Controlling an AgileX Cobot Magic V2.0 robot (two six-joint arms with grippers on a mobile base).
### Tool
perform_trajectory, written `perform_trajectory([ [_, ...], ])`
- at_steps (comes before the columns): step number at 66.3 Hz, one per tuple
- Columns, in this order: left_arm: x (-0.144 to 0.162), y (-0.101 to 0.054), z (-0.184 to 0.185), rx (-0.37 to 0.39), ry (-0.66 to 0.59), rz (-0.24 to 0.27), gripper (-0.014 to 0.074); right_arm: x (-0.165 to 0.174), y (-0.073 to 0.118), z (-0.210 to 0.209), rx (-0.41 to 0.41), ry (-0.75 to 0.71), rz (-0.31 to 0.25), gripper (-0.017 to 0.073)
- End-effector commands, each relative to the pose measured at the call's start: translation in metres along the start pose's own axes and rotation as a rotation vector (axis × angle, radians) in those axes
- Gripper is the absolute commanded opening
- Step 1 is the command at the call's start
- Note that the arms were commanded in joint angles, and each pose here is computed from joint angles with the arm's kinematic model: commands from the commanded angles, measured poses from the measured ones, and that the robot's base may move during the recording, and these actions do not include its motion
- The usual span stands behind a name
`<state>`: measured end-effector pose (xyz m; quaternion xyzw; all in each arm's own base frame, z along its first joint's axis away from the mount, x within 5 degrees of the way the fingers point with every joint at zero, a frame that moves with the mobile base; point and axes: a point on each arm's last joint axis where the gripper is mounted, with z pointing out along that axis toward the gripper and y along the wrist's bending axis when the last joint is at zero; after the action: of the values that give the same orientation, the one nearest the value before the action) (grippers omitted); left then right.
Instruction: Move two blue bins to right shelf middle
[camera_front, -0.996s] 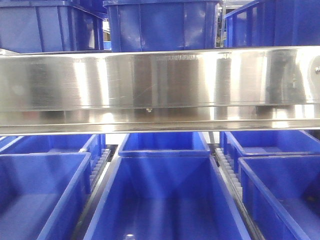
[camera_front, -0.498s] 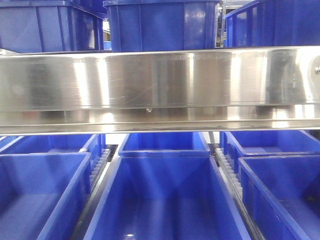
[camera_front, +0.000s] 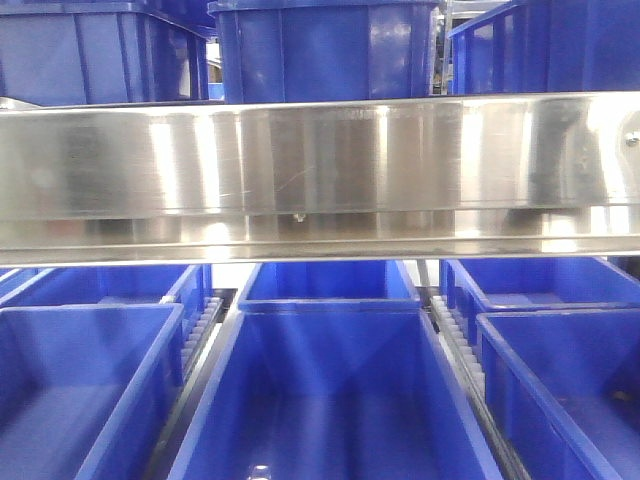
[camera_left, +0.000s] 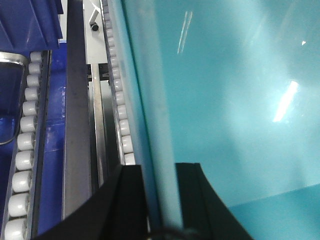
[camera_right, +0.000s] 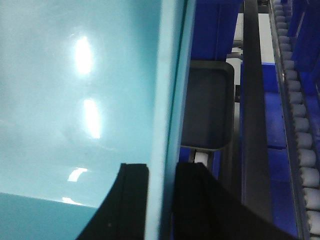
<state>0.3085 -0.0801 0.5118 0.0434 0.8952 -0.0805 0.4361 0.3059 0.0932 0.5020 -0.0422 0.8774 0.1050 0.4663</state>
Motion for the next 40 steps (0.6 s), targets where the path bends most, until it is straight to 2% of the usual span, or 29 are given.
perform_trajectory([
  [1, -0.008, -0.006, -0.014, 0.055, -0.102, 0.01, -0.0111, -0.014, 0.005, -0.015, -0.04, -0.139, -0.029, -0.0167],
  [40, -0.008, -0.006, 0.0, 0.048, -0.078, 0.011, -0.0111, -0.013, 0.006, -0.003, -0.04, -0.122, -0.028, -0.0167],
])
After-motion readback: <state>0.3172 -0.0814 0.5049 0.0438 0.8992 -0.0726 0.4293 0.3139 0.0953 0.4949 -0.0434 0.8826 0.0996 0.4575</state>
